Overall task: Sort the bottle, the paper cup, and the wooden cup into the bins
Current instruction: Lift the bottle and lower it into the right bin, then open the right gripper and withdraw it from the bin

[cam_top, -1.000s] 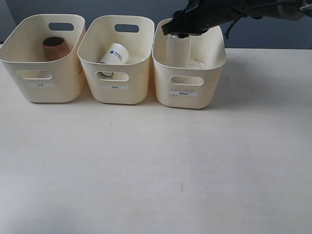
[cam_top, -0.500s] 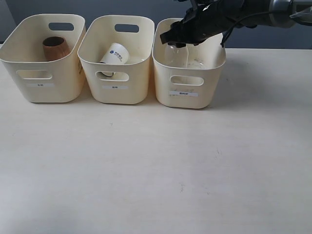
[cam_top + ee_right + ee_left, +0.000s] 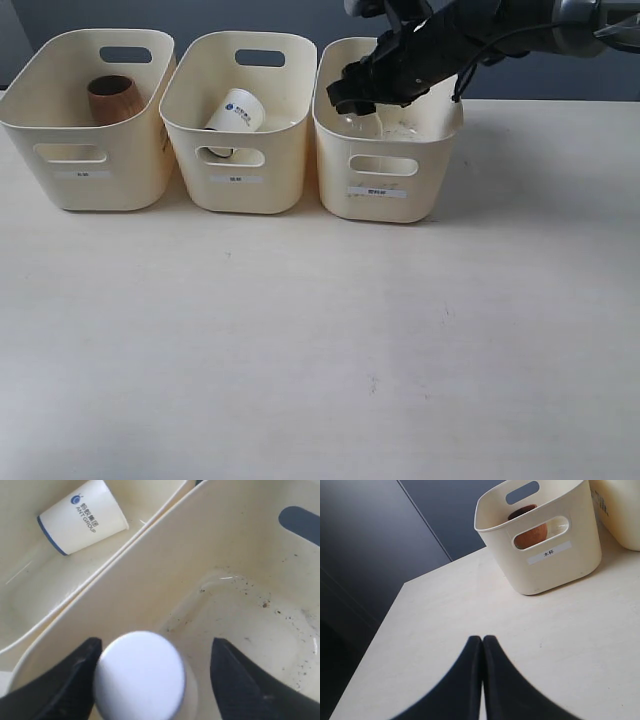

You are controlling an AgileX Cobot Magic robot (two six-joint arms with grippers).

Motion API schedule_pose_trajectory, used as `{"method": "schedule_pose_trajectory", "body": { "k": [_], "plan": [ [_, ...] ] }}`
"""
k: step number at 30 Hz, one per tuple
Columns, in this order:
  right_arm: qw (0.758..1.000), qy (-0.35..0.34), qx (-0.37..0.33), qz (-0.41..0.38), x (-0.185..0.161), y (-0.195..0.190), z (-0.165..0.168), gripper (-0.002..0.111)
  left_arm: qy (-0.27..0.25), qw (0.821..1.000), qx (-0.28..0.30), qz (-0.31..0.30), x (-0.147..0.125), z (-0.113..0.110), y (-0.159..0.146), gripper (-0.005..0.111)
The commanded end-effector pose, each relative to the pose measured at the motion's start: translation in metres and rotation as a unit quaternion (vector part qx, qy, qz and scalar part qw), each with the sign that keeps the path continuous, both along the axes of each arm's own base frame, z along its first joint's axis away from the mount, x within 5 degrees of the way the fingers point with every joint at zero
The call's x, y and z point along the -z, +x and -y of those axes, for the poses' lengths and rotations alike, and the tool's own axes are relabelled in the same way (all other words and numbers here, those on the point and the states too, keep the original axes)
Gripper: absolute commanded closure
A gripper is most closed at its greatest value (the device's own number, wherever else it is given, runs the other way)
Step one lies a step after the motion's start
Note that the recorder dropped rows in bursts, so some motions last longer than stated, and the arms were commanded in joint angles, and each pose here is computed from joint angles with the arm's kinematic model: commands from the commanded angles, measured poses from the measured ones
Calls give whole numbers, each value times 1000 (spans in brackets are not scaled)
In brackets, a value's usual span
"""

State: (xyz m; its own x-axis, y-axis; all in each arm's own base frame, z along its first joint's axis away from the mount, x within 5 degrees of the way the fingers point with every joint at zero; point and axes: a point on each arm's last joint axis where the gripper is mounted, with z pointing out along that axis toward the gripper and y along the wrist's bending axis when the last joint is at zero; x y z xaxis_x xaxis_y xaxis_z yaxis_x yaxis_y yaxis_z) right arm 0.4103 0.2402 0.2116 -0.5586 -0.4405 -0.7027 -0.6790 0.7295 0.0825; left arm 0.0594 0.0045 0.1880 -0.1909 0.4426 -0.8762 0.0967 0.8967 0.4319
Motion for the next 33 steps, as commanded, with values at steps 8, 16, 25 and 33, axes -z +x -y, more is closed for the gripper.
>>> {"method": "schedule_pose_trajectory", "body": {
  "k": [8, 16, 25, 33],
  "plan": [
    [1000, 10, -3, 16, -25, -6, 5, 46, -5, 1000, 3, 2, 0, 0, 0, 107],
    [998, 34, -17, 56, -86, -28, 14, 49, -5, 1000, 3, 2, 0, 0, 0, 107],
    [982, 40, 44, 181, -140, -115, 75, 109, -5, 1000, 3, 2, 0, 0, 0, 107],
    [970, 82, 63, 221, -123, -256, 149, 109, -5, 1000, 3, 2, 0, 0, 0, 107]
  ]
}}
